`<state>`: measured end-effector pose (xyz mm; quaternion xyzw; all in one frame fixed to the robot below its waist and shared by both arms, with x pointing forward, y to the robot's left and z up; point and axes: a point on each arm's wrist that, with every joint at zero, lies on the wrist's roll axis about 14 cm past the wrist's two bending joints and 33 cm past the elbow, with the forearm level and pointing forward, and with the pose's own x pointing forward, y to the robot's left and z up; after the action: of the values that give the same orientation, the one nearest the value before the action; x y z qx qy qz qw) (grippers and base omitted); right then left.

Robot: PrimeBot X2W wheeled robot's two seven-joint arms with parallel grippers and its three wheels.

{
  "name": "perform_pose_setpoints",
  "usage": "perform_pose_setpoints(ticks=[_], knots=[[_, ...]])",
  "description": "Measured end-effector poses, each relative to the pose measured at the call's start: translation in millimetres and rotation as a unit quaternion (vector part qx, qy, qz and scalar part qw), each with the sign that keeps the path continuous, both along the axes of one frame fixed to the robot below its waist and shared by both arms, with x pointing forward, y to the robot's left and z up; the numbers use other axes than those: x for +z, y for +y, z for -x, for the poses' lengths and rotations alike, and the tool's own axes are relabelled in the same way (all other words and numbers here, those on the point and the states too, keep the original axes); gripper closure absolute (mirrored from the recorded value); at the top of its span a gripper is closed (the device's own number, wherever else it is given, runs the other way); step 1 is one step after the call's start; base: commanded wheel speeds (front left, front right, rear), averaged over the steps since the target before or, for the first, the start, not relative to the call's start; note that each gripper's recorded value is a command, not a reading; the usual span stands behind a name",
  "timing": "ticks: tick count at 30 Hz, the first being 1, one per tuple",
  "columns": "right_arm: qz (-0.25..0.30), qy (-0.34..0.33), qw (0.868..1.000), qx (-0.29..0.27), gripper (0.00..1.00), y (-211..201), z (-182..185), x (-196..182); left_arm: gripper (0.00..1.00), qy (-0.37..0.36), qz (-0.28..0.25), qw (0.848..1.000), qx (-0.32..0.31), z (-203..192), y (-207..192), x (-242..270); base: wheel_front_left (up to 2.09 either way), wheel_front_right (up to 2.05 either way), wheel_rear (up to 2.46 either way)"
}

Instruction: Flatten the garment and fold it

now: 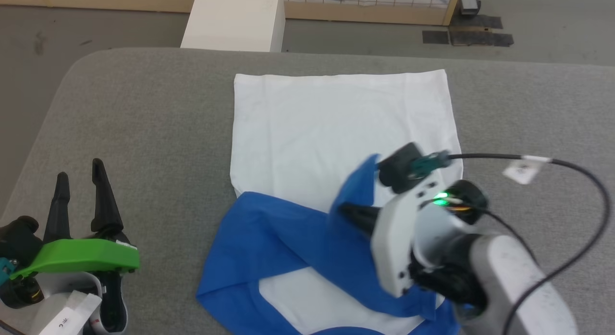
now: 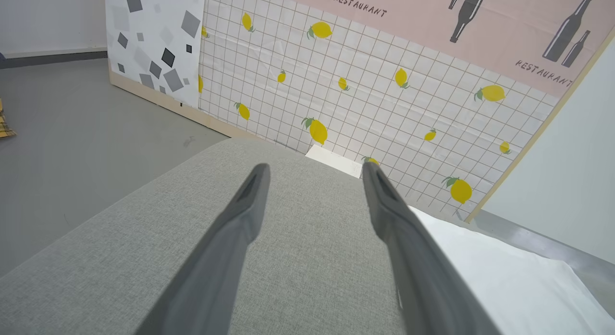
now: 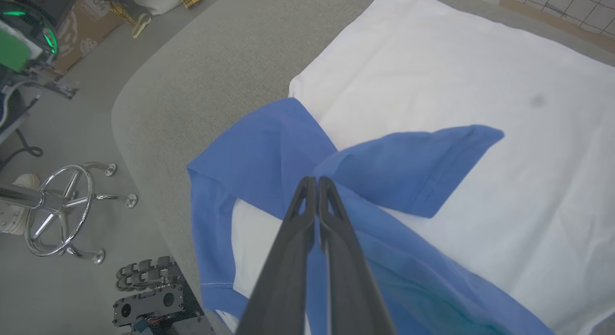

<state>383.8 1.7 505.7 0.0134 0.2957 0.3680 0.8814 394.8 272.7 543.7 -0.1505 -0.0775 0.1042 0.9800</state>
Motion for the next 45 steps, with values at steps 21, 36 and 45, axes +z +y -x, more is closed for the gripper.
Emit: perform_pose_setpoints(ticks=[21, 36, 45], knots=[[0.110, 0.158, 0.961, 0.198, 1.00, 57, 80, -110, 0.00, 0.048, 0.021, 0.998, 0.021, 8, 11, -37, 0.00, 0.00, 0.00], [0.046, 0.115, 0.986, 0.112, 0.00, 35, 46, -80, 0.00, 0.036, 0.026, 0.999, -0.002, -2, -3, -30, 0.00, 0.00, 0.00], [-0.096, 0.009, 0.993, -0.066, 0.00, -17, -19, -6, 0.00, 0.018, 0.021, 1.000, -0.014, -4, -10, -16, 0.00, 0.00, 0.00]])
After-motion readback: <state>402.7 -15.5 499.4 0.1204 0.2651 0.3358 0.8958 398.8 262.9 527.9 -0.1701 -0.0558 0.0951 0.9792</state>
